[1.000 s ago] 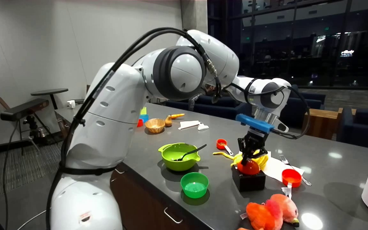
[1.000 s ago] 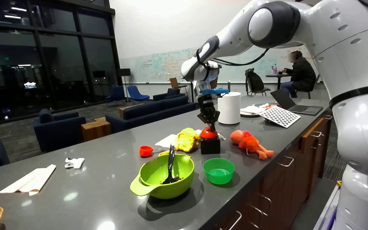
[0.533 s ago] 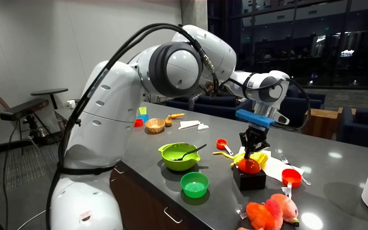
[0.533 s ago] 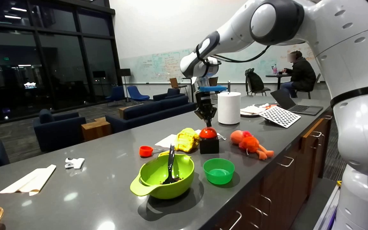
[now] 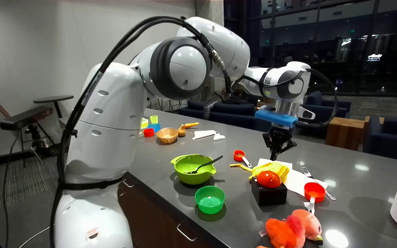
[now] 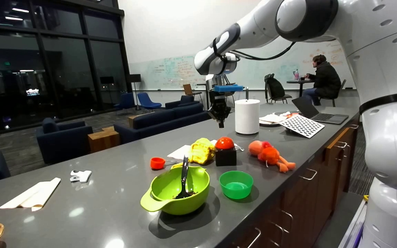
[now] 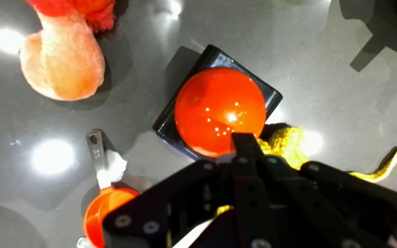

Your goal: Press the orange button

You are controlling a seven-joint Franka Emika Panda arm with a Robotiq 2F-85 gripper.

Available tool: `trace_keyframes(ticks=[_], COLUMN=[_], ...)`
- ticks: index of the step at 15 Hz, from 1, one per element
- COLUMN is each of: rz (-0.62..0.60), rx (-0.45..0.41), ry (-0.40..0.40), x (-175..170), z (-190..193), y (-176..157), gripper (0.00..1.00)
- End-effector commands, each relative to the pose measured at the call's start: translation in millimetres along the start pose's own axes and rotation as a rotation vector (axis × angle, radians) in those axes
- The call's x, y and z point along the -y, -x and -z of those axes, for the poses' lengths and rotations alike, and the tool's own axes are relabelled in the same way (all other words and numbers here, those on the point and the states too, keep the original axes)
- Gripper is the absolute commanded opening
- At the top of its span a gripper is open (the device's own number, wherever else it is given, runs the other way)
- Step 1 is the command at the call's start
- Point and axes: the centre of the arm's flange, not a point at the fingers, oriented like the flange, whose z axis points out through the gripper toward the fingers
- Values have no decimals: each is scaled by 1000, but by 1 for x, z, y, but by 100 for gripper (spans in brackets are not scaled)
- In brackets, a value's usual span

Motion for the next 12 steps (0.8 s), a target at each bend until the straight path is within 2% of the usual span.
trace_keyframes(ticks=[1, 2, 4, 8, 12], rz=[-24, -29, -27, -9, 16], rx=[-114, -139, -181, -220, -206], ry=[38, 40, 39, 33, 33], x=[0, -1, 0, 4, 15], z=[23, 30, 39, 49, 47], y=[19, 20, 24, 41, 71], gripper=[26, 27, 37, 64, 92])
